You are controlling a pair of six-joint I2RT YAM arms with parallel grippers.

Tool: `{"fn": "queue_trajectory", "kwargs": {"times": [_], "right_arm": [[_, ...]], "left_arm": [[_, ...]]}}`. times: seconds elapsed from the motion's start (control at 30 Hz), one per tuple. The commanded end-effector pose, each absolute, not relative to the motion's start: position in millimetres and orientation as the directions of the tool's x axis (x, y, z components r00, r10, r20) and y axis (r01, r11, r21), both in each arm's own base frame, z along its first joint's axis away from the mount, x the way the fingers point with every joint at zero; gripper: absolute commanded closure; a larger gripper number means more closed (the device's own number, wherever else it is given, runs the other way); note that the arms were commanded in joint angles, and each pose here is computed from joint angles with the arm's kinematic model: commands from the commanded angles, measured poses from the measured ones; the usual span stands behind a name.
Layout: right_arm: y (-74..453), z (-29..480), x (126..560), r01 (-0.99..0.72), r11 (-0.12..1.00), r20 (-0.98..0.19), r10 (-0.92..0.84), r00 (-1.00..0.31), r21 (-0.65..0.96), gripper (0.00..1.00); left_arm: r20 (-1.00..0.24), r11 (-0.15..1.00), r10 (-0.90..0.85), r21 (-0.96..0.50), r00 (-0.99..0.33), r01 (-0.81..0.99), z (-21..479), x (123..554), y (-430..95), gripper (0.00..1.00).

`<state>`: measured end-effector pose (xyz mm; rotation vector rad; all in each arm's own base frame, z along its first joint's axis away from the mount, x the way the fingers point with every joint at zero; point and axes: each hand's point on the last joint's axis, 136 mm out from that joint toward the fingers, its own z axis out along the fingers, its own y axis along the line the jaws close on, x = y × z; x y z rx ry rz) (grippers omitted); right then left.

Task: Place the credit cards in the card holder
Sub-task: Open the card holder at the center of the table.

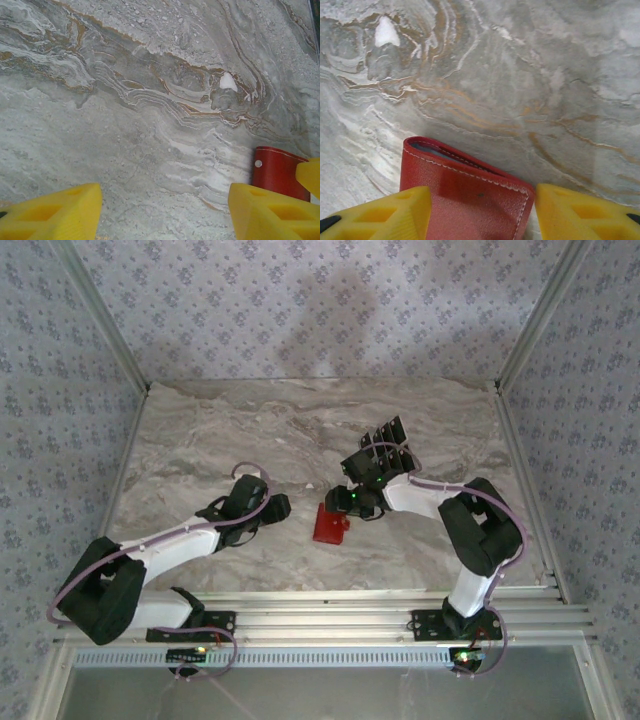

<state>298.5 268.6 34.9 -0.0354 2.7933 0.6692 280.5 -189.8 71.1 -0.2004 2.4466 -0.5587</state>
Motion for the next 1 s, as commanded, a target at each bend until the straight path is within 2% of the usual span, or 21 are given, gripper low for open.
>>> {"fn": "queue_trajectory", "kwargs": {"times": [0.0, 0.37, 0.6, 0.97], "right_arm": [[281.5, 51.1, 300.8, -0.096, 0.867, -0.27, 0.046, -0.962, 0.49, 0.42], [301.5, 89.0, 293.9, -0.163, 0.839, -0.325, 0.018, -0.945, 0.52, 0.43], [318.0, 99.0, 289.3, -0.176, 0.81, -0.318, 0.013, -0.948, 0.559, 0.44], [338.9, 108.9, 283.0, -0.149, 0.771, -0.294, 0.051, -0.954, 0.62, 0.44]], "left_arm": [[-0.551, 0.893, -0.267, -0.45, -0.79, 0.012, 80.3, 287.1, -195.0, 0.32], [-0.559, 0.892, -0.264, -0.451, -0.786, 0.021, 84.6, 284.5, -192.9, 0.32], [-0.569, 0.887, -0.257, -0.46, -0.781, 0.044, 88.9, 280.6, -192.4, 0.32], [-0.573, 0.851, -0.252, -0.515, -0.78, 0.104, 91.7, 247.8, -183.2, 0.32]]}}
